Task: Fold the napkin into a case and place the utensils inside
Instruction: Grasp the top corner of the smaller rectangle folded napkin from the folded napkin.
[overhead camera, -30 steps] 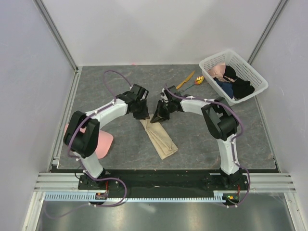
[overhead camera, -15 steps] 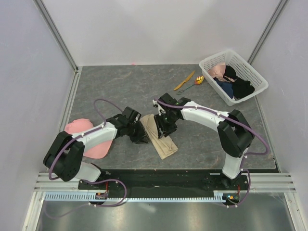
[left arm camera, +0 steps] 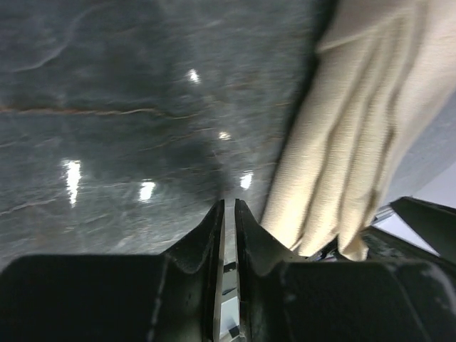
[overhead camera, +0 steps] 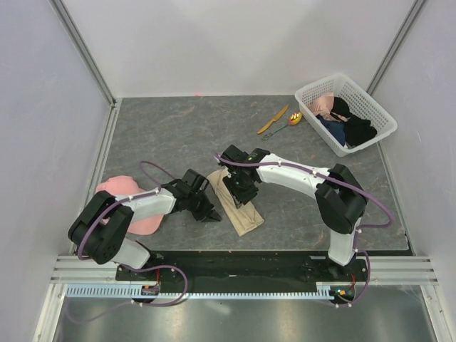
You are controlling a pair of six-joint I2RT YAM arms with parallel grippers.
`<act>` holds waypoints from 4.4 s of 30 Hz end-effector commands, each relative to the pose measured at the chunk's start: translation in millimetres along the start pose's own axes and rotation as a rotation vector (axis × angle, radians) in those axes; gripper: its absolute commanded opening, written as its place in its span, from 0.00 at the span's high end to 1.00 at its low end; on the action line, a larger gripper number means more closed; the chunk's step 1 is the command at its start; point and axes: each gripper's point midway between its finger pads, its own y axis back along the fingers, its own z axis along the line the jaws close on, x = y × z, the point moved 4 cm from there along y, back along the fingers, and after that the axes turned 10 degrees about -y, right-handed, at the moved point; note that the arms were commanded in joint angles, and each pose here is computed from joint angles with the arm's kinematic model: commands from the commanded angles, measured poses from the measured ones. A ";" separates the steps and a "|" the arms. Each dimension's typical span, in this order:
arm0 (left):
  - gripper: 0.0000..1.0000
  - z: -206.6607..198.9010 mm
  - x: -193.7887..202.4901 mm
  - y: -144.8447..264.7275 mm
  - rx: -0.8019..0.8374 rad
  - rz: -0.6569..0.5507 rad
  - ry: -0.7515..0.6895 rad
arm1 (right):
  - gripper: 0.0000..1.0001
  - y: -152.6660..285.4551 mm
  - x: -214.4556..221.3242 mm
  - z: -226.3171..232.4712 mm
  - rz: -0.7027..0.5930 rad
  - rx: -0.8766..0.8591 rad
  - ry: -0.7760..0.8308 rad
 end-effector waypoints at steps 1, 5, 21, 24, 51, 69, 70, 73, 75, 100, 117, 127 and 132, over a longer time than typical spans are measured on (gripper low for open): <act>0.85 -4.4 -3.0 -3.4 0.024 -0.032 0.057 | 0.61 -0.3 -9.8 2.9 -0.030 0.042 0.038; 0.85 -3.5 -1.4 -6.5 0.025 -0.028 0.078 | 0.62 -7.3 -9.8 5.9 -0.018 0.041 0.034; 0.87 -1.6 6.2 -28.7 0.014 0.022 0.102 | 0.94 -17.0 -6.1 16.5 -0.006 0.044 0.023; 0.88 2.8 10.8 -33.3 0.027 0.036 0.138 | 1.00 -14.7 -2.4 30.9 0.017 -0.056 -0.012; 0.90 12.8 22.0 -28.4 0.038 0.046 0.151 | 0.65 -27.4 8.4 26.2 0.016 -0.008 -0.005; 0.90 -11.5 -0.4 7.8 0.124 -0.044 0.112 | 1.00 -15.2 -1.0 27.7 -0.023 0.009 0.001; 0.90 -15.2 -2.7 6.7 0.129 -0.043 0.110 | 1.00 -14.1 -1.6 27.2 -0.022 0.008 -0.005; 0.91 -18.5 -6.0 0.5 0.130 -0.036 0.114 | 1.00 -10.3 -2.2 30.3 -0.026 -0.009 -0.011; 0.91 -18.6 -8.2 -4.2 0.131 -0.040 0.116 | 1.00 -8.1 -2.2 33.0 -0.019 -0.031 -0.018; 0.92 -5.1 9.2 -9.0 0.109 -0.014 0.155 | 1.00 -52.4 15.0 32.2 0.044 -0.145 -0.140; 0.93 -59.5 -64.9 24.0 0.312 -0.098 0.173 | 0.77 -44.9 23.1 16.8 0.033 -0.299 -0.226; 0.96 -30.7 -55.3 -10.3 0.157 -0.027 0.147 | 0.75 -14.9 4.6 24.4 -0.035 -0.377 -0.265; 0.96 -19.1 -49.4 -12.9 0.135 -0.025 0.067 | 0.66 10.8 -0.2 22.8 -0.069 -0.415 -0.285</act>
